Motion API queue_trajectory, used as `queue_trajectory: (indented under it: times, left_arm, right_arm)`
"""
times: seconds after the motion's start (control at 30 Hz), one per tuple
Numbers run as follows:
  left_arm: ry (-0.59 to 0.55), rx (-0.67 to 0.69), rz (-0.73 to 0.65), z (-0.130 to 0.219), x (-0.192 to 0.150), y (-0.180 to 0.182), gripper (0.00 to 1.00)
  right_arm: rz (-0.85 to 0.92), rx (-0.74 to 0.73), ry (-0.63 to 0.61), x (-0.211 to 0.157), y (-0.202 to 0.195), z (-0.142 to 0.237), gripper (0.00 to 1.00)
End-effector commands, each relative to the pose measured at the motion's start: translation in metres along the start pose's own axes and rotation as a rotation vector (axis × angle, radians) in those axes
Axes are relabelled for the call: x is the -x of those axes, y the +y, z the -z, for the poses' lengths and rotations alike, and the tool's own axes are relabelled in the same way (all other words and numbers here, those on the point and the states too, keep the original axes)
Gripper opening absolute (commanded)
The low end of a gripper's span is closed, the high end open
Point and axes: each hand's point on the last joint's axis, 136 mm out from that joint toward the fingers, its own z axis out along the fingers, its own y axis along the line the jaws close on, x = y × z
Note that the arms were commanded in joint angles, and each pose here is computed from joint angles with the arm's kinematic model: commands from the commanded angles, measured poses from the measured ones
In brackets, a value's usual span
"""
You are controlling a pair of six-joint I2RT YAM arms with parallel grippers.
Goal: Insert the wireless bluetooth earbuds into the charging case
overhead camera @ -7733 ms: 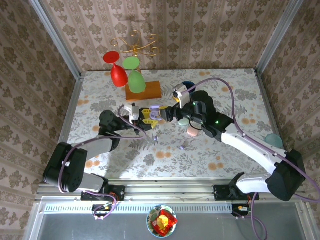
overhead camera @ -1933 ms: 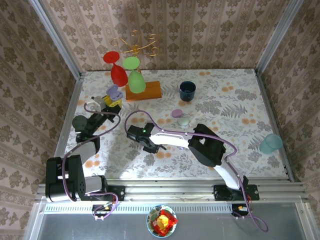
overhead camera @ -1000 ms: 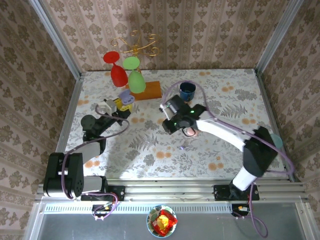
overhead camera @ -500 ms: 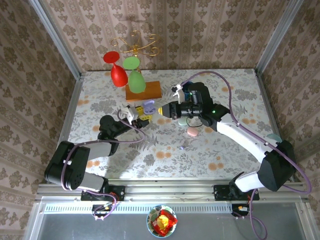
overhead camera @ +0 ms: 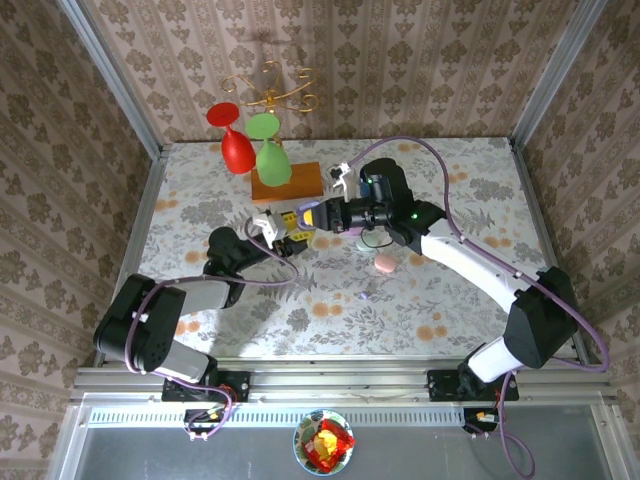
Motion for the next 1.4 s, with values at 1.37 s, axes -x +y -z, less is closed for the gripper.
queue_trajectory:
  times: [1.37]
  left_arm:
    - [-0.071,0.026,-0.061,-0.008,0.027,0.002,0.35]
  right_arm:
    - [-0.015,-0.164,0.032,-0.016,-0.035,-0.007,0.20]
